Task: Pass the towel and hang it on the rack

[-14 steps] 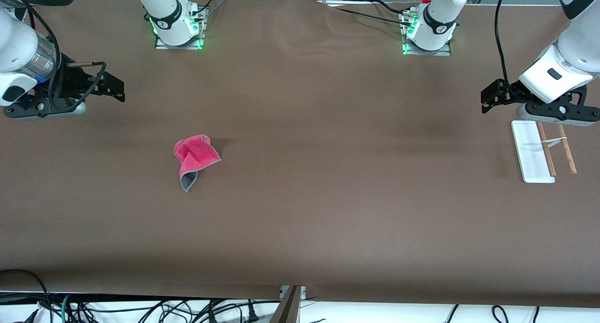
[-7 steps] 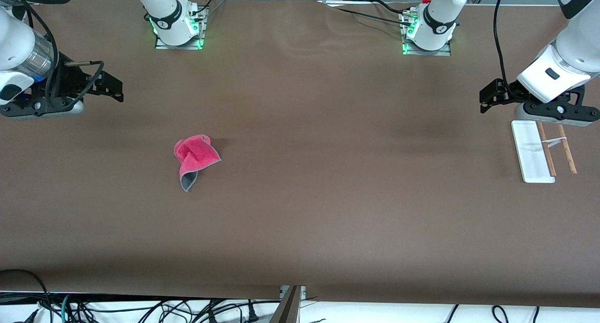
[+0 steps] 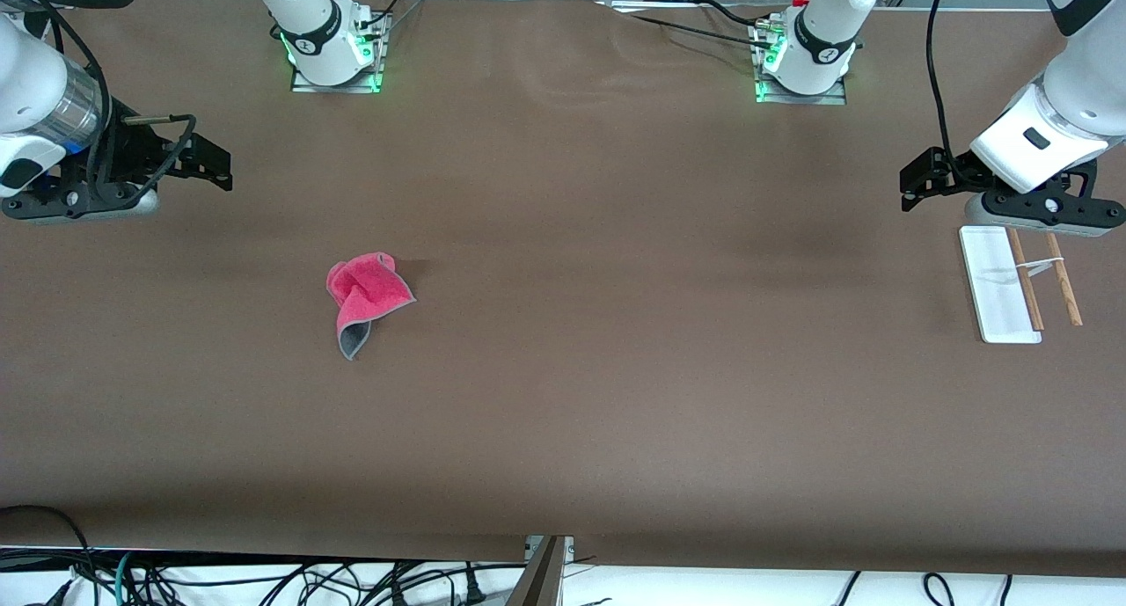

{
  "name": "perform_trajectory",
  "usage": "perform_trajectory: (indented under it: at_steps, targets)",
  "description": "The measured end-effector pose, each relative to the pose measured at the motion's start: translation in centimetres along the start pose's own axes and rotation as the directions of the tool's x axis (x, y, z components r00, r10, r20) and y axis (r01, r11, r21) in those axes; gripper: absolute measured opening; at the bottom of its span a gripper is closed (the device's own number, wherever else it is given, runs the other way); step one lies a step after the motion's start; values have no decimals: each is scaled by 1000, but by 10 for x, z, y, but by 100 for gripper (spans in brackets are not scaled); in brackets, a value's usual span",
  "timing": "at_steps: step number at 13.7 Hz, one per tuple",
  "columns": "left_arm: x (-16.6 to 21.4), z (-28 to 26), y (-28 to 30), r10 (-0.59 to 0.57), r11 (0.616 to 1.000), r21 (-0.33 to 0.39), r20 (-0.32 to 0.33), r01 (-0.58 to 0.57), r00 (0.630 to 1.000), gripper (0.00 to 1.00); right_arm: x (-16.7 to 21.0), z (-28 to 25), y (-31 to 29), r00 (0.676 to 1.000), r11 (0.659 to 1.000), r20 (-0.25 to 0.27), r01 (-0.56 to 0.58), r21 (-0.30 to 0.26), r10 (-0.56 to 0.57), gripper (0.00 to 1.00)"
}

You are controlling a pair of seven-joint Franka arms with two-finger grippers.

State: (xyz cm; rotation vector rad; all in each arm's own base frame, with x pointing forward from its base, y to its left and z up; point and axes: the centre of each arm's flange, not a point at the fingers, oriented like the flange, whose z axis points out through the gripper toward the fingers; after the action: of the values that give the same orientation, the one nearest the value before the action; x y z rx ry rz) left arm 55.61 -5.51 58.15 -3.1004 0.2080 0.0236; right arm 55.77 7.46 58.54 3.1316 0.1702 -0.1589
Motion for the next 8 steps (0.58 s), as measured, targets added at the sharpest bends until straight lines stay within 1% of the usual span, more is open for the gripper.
perform_trajectory:
  at_steps: [8]
  targets:
    - [0, 0, 0, 0, 1000, 0, 0, 0, 1000, 100, 0, 7, -3, 1000, 1000, 15, -26, -1, 26, 100]
